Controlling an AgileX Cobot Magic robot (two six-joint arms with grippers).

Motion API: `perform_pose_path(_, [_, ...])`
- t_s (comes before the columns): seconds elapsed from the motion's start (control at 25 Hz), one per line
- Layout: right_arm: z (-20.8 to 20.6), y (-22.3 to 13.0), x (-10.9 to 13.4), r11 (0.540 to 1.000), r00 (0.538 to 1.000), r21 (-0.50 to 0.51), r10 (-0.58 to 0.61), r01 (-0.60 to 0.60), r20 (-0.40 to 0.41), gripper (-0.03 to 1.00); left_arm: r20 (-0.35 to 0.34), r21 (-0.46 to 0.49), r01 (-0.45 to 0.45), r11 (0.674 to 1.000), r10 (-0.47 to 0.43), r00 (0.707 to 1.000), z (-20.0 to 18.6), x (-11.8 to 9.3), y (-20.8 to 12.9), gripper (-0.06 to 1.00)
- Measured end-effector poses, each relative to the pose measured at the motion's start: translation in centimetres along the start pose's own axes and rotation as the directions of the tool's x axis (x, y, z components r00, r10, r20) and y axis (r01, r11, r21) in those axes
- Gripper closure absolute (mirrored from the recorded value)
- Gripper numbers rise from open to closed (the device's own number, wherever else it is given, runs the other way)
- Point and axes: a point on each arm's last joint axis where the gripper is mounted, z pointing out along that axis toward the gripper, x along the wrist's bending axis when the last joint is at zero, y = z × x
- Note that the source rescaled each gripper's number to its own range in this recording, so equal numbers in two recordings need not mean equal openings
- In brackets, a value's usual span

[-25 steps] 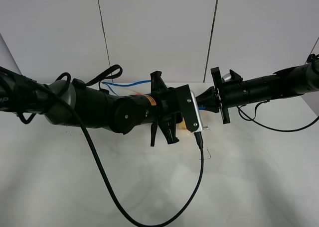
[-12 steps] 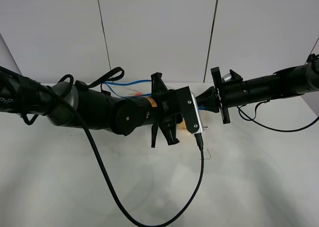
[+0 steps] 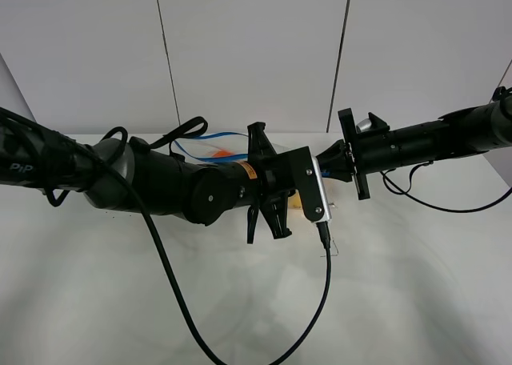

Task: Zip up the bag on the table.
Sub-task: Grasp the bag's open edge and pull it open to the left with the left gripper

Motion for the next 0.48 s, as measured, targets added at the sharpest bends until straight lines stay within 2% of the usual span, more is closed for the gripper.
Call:
perform_pose_path(0.2, [0.0,0.01,0.01,1.0,1.0,-0.001,0.0,0.0,-0.001,0.97,-0.001,0.0,-0.011,1.0,0.011,1.0,0.0,0.01,0.0,0.94])
perform_pose_path(0.48, [0.0,-0.08,0.18,1.0,1.0,0.009,0.007,-0.007,-0.02,0.97,-0.008,0.001,-0.081,0.997,0.081,0.997,-0.79,0.81,0.16,0.94])
